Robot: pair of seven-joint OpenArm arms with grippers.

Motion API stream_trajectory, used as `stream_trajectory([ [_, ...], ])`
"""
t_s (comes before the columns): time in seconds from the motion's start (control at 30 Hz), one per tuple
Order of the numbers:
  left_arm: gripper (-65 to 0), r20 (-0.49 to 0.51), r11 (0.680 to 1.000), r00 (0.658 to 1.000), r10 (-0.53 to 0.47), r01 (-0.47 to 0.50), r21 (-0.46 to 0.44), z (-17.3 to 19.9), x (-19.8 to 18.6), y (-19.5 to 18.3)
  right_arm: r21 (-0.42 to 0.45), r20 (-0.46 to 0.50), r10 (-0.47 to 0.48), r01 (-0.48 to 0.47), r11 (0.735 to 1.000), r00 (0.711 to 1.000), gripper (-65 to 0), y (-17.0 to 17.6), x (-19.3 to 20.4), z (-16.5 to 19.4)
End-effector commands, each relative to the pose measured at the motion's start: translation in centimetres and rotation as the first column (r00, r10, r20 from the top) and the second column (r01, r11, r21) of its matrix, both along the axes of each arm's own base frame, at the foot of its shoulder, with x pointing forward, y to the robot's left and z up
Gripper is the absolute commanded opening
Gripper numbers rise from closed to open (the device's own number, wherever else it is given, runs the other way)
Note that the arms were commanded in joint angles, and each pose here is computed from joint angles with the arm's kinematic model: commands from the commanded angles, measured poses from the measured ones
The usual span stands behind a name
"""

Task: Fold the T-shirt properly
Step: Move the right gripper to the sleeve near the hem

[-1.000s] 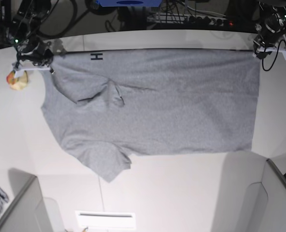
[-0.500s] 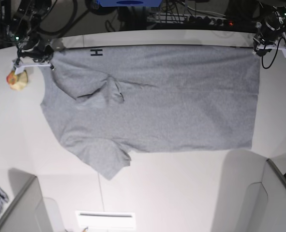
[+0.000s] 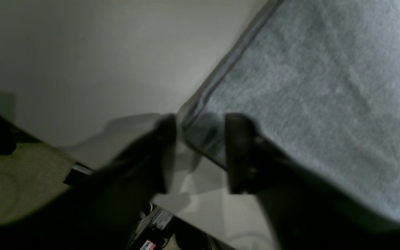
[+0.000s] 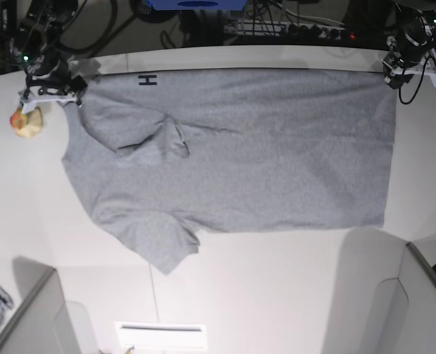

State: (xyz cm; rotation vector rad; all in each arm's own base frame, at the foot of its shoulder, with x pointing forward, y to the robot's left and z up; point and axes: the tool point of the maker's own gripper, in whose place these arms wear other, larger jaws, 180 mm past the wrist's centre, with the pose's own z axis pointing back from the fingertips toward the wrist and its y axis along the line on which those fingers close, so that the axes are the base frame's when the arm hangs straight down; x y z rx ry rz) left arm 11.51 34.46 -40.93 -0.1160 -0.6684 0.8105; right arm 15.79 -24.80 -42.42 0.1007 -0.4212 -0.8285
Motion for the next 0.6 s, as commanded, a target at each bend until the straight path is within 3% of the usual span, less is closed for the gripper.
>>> stream_trajectory([
  [0.0,-31.8,0.022,1.000,1.000,-0.004,0.004,0.027,0.9,0.3,0.7,-0.034,0.030,0.006,-0.005,0.999,1.000,-35.9,-0.7,0.3,1.1],
  [0.07,-23.5,0.026,0.999,1.000,0.008,-0.009,0.035,1.2,0.1,1.1,-0.049,0.045,0.015,-0.013,0.999,0.999,-35.9,-0.8,0.3,1.8],
  [0.13,-19.6,0.039,0.997,0.998,0.050,-0.052,0.058,1.9,-0.5,2.5,-0.070,0.068,0.026,-0.021,0.997,0.997,-35.9,-0.8,0.4,2.8],
  [0.27,-19.3,0.087,0.980,0.986,0.145,-0.155,0.126,4.5,-2.0,5.6,-0.099,0.102,0.047,-0.037,0.994,0.994,-35.9,-0.9,1.1,4.0],
  [0.4,-19.4,0.174,0.961,0.978,0.116,-0.154,0.227,9.0,-0.8,6.6,-0.147,0.191,0.062,-0.034,0.988,0.980,-35.6,-1.7,3.8,5.6],
  [0.57,-22.1,0.238,0.960,0.971,0.004,-0.071,0.272,11.8,2.4,4.5,-0.266,0.322,0.257,-0.174,0.948,0.911,-35.7,-2.2,9.8,9.8],
])
